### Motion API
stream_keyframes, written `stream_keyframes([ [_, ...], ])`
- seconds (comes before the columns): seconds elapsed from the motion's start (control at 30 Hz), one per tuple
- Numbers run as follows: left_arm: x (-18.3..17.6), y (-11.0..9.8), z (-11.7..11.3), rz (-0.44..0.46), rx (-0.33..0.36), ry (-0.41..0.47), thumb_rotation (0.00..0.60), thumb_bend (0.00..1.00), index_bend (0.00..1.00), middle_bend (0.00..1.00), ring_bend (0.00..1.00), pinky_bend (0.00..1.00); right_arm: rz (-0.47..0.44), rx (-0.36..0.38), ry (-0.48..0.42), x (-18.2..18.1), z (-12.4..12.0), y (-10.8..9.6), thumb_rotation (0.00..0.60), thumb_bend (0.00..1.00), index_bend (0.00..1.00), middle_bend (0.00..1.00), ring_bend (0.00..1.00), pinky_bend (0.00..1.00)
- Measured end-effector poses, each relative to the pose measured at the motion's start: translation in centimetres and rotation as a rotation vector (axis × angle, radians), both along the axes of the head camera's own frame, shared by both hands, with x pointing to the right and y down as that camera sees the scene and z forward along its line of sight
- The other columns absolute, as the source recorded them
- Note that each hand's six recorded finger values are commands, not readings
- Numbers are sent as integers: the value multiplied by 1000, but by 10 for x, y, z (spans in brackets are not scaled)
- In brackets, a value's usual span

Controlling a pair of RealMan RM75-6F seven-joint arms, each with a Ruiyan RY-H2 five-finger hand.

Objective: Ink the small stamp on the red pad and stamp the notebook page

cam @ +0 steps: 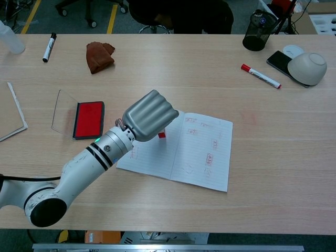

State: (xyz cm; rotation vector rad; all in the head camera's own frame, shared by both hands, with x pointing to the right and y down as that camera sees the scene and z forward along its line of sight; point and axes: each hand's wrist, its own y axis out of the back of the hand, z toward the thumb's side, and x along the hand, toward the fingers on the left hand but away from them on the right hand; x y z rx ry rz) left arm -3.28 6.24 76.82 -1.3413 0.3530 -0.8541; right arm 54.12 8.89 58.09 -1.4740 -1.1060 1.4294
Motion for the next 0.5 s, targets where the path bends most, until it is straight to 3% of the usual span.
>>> stream_keyframes([
  [0.5, -2, 14, 16, 18, 11, -15, 600, 260, 570, 987, 993, 1000, -1, 2, 7, -2, -2, 0, 600, 303, 114, 183, 90, 151],
])
